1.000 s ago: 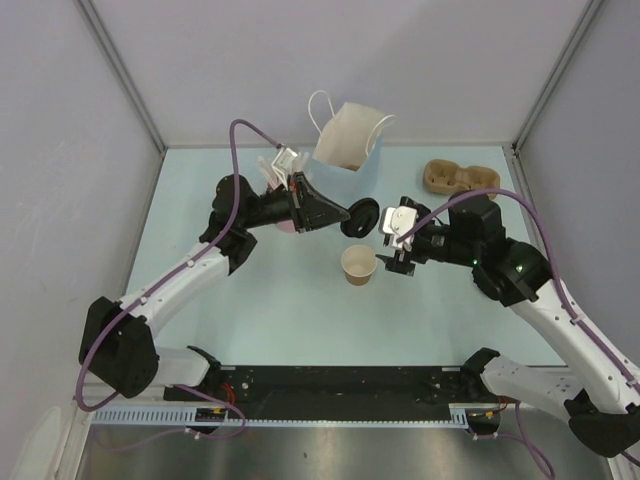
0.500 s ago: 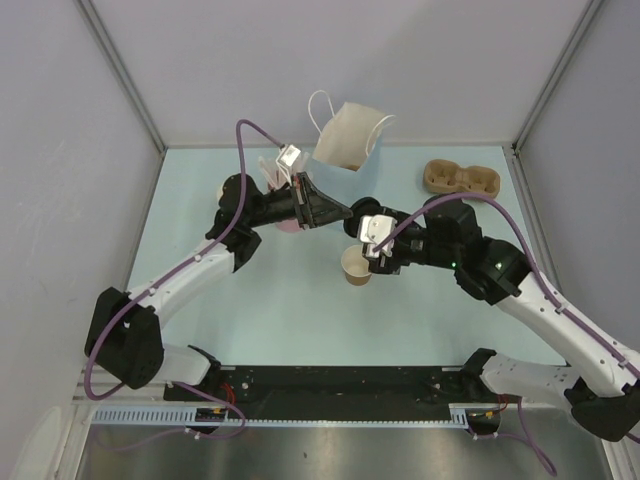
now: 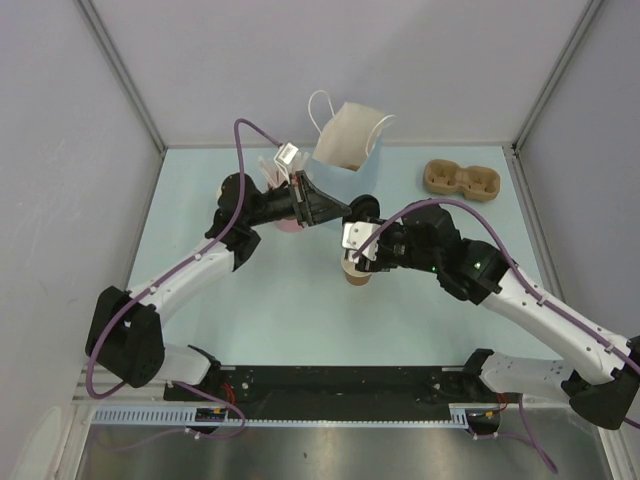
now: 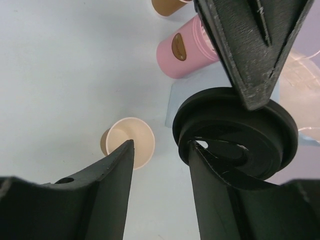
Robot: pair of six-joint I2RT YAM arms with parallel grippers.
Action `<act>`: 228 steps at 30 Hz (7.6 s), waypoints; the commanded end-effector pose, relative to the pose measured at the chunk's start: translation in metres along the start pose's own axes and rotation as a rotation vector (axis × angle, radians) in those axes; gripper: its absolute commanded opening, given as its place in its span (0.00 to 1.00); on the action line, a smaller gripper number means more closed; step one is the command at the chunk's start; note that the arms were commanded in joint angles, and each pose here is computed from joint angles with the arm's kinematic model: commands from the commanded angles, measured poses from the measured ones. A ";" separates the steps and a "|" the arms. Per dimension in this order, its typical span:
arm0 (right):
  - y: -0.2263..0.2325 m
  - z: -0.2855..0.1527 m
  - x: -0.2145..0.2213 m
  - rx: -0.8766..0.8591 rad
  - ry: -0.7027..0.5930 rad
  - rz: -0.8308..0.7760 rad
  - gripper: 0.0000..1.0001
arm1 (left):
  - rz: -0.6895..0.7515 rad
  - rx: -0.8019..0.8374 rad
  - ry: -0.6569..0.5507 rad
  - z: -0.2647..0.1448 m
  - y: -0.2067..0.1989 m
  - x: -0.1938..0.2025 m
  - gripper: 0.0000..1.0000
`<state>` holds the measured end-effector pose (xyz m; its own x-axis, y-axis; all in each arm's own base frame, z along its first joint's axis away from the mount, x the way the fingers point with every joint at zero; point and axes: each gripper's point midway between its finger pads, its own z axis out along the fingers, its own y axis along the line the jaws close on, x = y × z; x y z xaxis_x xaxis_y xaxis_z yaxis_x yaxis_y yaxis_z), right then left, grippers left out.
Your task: Pack the takeout coffee
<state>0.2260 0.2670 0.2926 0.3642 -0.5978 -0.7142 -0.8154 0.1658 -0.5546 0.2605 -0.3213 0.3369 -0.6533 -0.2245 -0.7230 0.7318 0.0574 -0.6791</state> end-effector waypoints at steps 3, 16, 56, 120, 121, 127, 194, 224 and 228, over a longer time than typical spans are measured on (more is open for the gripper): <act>-0.018 0.001 -0.001 0.106 0.000 -0.032 0.47 | 0.017 0.039 -0.036 -0.003 -0.014 -0.013 0.00; -0.030 0.010 -0.002 0.200 0.028 -0.043 0.22 | 0.017 0.044 -0.039 -0.004 -0.013 -0.015 0.00; 0.043 0.011 0.053 -0.317 0.303 0.068 0.00 | 0.693 -0.505 -0.037 -0.135 -0.004 -0.112 0.99; 0.072 0.067 0.130 -0.693 0.838 0.150 0.05 | 0.630 -0.814 0.087 -0.250 0.048 -0.015 0.99; 0.071 0.068 0.129 -0.687 0.833 0.148 0.05 | 0.631 -0.816 0.086 -0.250 0.048 -0.015 0.99; 0.065 0.064 0.121 -0.669 0.817 0.137 0.04 | 0.626 -0.821 0.084 -0.251 0.050 -0.015 1.00; 0.068 0.034 0.123 -0.688 0.910 0.128 0.02 | 0.622 -0.842 0.070 -0.255 0.053 -0.017 1.00; 0.070 0.031 0.124 -0.675 0.937 0.113 0.02 | 0.622 -0.847 0.063 -0.256 0.053 -0.017 0.99; 0.069 0.031 0.128 -0.676 0.948 0.119 0.02 | 0.620 -0.846 0.065 -0.256 0.054 -0.017 0.99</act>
<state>0.2552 0.2634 0.1297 0.0396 -0.9951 -0.0911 -0.9986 -0.0362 -0.0384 0.2611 -0.0658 0.2753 -0.2656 0.1300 -0.9553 0.5816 0.8119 -0.0512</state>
